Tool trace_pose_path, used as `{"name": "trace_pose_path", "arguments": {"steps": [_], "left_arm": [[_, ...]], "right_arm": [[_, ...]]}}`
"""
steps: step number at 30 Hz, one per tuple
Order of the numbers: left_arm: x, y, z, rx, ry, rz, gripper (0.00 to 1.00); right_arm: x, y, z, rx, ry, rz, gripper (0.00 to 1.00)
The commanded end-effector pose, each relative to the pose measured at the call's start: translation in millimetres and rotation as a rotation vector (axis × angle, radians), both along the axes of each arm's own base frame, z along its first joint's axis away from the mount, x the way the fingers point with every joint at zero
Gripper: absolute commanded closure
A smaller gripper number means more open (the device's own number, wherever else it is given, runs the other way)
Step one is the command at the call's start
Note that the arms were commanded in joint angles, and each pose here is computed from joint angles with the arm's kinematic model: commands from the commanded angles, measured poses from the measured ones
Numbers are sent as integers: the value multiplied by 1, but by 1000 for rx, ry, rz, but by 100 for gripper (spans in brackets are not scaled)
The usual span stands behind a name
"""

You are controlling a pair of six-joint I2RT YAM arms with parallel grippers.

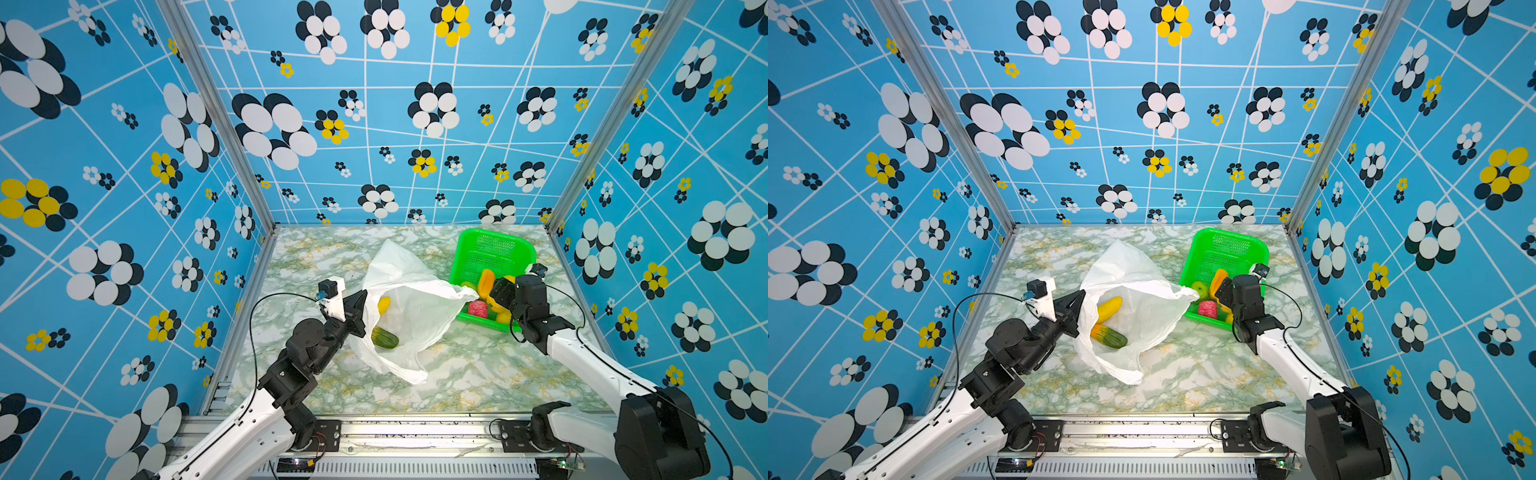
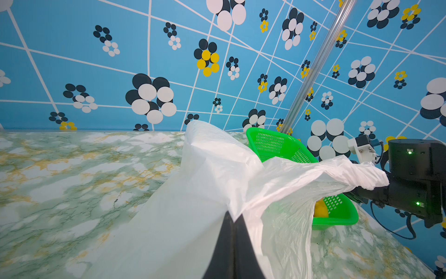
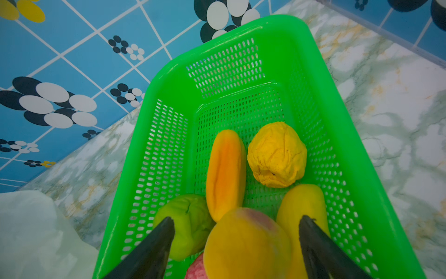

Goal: Untie the knot of the plastic bag and take out the fruit
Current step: 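Lower the mango into the green basket and open the right gripper, then move the open right gripper back over the bag opening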

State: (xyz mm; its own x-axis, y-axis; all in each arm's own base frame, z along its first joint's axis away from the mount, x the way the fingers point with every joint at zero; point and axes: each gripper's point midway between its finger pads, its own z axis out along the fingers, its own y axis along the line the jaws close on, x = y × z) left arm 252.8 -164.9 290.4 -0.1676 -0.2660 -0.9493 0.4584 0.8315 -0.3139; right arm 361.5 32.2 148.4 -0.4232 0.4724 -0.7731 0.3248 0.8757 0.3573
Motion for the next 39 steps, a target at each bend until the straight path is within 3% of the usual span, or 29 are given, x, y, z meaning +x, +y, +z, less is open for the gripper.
{"name": "trace_pose_path", "arguments": {"steps": [1, 4, 10, 12, 16, 19, 25, 29, 34, 39], "left_arm": [[0, 3, 6, -10, -10, 13, 100], [0, 4, 7, -11, -12, 13, 100], [0, 3, 7, -11, -11, 13, 100], [0, 4, 6, -10, -9, 14, 100], [1, 4, 6, -7, -7, 18, 100], [1, 4, 5, -6, -4, 18, 100], [2, 3, 5, -6, -4, 19, 100], [2, 3, 4, -5, -1, 17, 100], [1, 3, 5, -10, -4, 14, 100], [1, 4, 5, -10, -4, 18, 100]], "right_arm": [[0, -4, 5, -4, -18, -20, 16], [-2, 5, 24, 23, -79, 37, 21], [-22, 34, 96, 94, -367, 216, 40], [-35, 57, 129, 94, -489, 343, 46], [-86, 117, 187, -23, -698, 618, 52], [-119, 157, 206, -107, -782, 794, 53], [-163, 261, 181, -294, -732, 1207, 58], [-179, 310, 149, -355, -680, 1350, 59], [-163, 336, 117, -254, -616, 1316, 60], [-129, 349, 64, -254, -465, 1222, 65]]}}
